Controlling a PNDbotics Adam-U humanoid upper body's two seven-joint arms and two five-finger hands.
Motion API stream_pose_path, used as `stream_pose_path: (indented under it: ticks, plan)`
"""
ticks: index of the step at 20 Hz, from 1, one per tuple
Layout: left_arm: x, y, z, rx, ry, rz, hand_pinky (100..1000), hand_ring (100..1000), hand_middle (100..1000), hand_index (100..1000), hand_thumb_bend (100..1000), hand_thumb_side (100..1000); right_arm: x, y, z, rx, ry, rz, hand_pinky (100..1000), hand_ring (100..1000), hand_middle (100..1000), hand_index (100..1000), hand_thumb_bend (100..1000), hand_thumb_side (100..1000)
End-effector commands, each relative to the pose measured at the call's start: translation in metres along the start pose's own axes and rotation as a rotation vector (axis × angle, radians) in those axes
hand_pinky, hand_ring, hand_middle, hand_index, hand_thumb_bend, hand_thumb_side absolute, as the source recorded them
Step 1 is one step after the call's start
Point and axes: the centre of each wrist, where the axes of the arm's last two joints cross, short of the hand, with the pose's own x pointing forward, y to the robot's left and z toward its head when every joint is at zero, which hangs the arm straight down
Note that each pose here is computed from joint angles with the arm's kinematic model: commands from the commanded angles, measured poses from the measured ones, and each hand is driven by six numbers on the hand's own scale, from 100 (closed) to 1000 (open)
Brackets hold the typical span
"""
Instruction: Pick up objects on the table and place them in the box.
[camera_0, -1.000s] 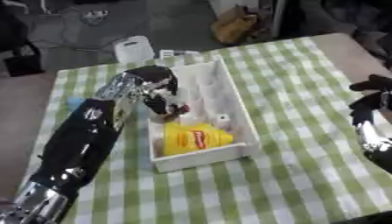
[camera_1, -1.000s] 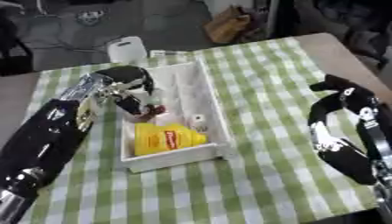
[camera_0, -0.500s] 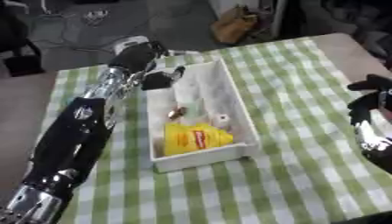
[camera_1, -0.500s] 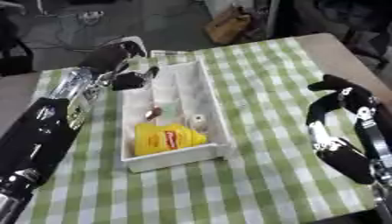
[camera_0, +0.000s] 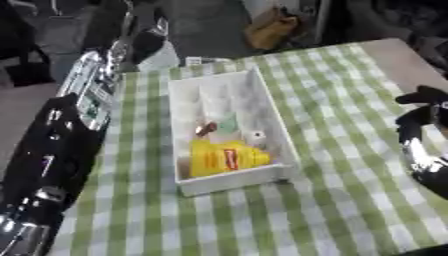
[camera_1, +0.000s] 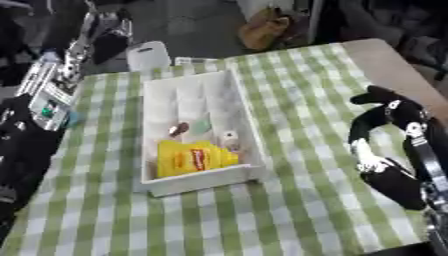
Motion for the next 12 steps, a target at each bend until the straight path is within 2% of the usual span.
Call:
stream_pose_path:
  ticks: [1, 7, 12]
  plan:
    - [-0.016, 0.021, -0.003, 0.055, 0.048, -0.015, 761, 805, 769, 817, 100, 556, 0.004, -0.008, -0.003, -0.017, -0.022, 0.013, 556, 603, 730, 946, 100, 536]
    - [-0.062, 0.001, 0.017, -0.090, 0.245, -0.109, 770, 815, 785, 836, 100, 600, 0.004, -0.008, -0.004, -0.015, -0.022, 0.015, 555, 602, 731, 946, 100, 542]
    - [-0.071, 0.000, 0.022, -0.130, 0.311, -0.128, 766, 813, 780, 833, 100, 621, 0.005, -0.008, -0.004, -0.016, -0.021, 0.018, 555, 601, 731, 946, 100, 546]
